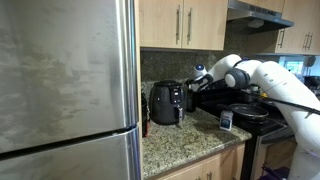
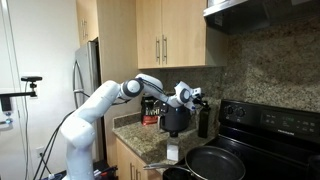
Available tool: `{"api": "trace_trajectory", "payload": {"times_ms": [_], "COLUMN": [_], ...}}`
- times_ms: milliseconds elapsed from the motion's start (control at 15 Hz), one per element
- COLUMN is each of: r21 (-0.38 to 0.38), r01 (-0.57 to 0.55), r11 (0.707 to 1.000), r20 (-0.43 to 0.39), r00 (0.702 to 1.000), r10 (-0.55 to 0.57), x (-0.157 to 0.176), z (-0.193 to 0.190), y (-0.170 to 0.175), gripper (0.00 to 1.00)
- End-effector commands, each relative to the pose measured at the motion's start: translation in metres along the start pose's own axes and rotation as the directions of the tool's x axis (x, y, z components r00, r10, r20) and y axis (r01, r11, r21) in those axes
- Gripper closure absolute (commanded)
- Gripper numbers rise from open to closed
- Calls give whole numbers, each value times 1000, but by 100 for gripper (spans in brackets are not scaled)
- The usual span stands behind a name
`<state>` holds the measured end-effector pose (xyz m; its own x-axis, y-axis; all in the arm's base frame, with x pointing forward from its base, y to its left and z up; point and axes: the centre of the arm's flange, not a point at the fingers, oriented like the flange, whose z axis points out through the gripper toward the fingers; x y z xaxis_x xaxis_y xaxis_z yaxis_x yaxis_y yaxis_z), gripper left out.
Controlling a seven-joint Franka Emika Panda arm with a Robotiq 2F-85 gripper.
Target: Move the bottle backward to the left
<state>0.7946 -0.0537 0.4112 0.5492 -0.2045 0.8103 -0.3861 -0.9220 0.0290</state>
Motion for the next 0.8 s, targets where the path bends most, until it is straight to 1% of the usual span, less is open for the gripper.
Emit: {"api": "trace_trajectory", "payload": {"times_ms": [0,200,400,600,733], "r21": [10,54,97,141,158], "r01": [8,11,43,81,99], "r11": [1000,998,994,987,982], "r20": [-10,37,102,144,181], "r00": [1000,999,993,984,975], "r10": [-8,-13,-53,-101,-127], "x": [-7,-22,-37,-52,-68], "z": [-16,-41,-70,-95,-101], "y": [10,17,21,17,11], "gripper": [88,88,88,88,88]}}
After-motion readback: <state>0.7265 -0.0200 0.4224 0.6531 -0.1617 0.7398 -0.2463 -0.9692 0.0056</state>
